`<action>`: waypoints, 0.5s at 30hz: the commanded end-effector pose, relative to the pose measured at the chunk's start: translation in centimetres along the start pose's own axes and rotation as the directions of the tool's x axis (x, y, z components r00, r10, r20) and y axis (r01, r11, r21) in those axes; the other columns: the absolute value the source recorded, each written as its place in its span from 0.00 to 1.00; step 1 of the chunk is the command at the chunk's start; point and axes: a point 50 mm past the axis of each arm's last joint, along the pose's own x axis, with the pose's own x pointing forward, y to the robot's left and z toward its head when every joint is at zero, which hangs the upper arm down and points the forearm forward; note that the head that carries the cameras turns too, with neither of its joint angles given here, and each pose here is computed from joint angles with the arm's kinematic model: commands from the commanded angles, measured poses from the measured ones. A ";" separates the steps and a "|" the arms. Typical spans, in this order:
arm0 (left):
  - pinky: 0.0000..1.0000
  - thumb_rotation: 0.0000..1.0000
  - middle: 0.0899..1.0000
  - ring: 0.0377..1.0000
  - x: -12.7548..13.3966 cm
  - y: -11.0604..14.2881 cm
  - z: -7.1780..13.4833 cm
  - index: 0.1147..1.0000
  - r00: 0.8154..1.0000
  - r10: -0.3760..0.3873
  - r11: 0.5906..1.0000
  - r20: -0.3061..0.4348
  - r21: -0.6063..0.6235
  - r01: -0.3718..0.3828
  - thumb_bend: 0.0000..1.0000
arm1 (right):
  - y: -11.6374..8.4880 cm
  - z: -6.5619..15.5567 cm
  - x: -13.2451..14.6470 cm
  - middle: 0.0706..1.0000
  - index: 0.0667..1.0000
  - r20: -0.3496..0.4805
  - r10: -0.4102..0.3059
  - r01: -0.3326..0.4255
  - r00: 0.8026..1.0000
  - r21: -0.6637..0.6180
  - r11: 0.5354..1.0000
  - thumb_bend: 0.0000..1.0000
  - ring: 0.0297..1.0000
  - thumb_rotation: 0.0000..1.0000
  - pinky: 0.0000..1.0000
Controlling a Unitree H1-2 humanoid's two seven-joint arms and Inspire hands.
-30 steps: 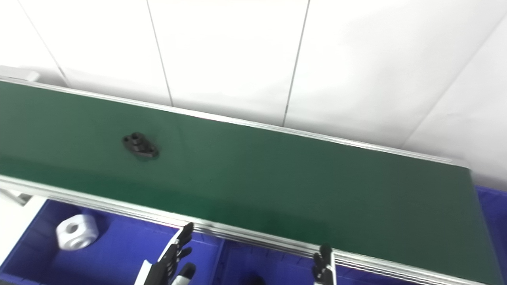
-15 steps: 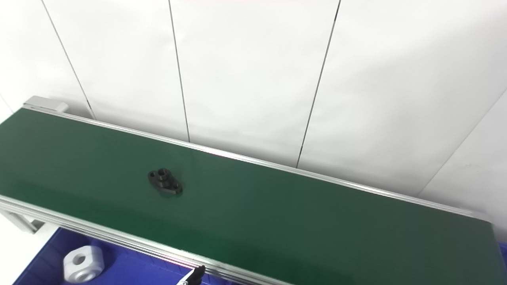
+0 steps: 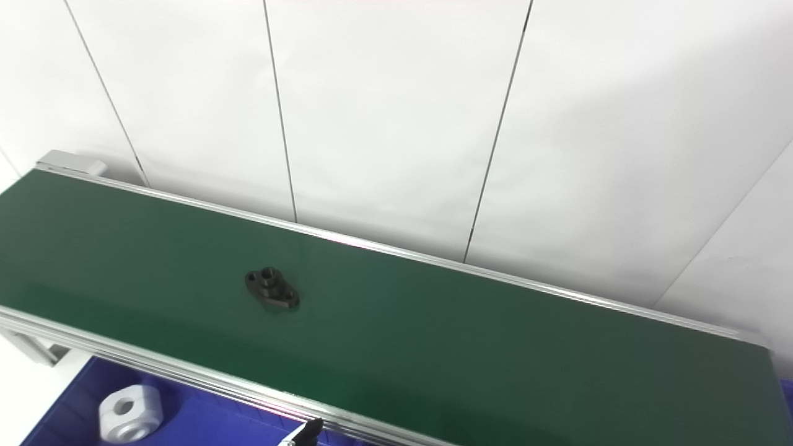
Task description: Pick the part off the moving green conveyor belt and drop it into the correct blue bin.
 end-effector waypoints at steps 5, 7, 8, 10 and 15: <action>0.87 0.90 0.89 0.89 1.4 -5.0 3.3 0.86 0.996 -0.005 0.989 0.085 -0.149 0.018 0.57 | 0.0 3.8 3.2 0.93 1.00 0.138 0.013 0.008 0.990 -0.157 0.988 0.75 0.88 0.80 0.85; 0.88 0.90 0.90 0.89 1.4 -5.0 3.3 0.86 0.996 -0.010 0.988 0.089 -0.155 0.024 0.57 | 0.1 4.7 4.8 0.92 1.00 0.166 0.031 0.006 0.986 -0.214 0.977 0.78 0.88 0.76 0.86; 0.88 0.90 0.90 0.90 1.4 -5.0 3.3 0.87 0.996 -0.012 0.987 0.091 -0.156 0.027 0.57 | 0.1 5.0 5.4 0.92 1.00 0.172 0.038 0.004 0.984 -0.238 0.971 0.79 0.88 0.73 0.86; 0.89 0.90 0.91 0.90 1.3 -4.9 3.4 0.88 0.996 -0.020 0.987 0.089 -0.155 0.034 0.56 | 0.3 5.9 7.0 0.92 1.00 0.183 0.059 0.000 0.981 -0.307 0.952 0.80 0.88 0.70 0.87; 0.93 0.90 0.91 0.92 1.0 -4.7 3.8 0.88 0.997 -0.025 0.987 0.073 -0.154 0.036 0.54 | 0.9 8.5 12.1 0.90 0.95 0.214 0.128 -0.012 0.968 -0.476 0.880 0.88 0.87 0.60 0.81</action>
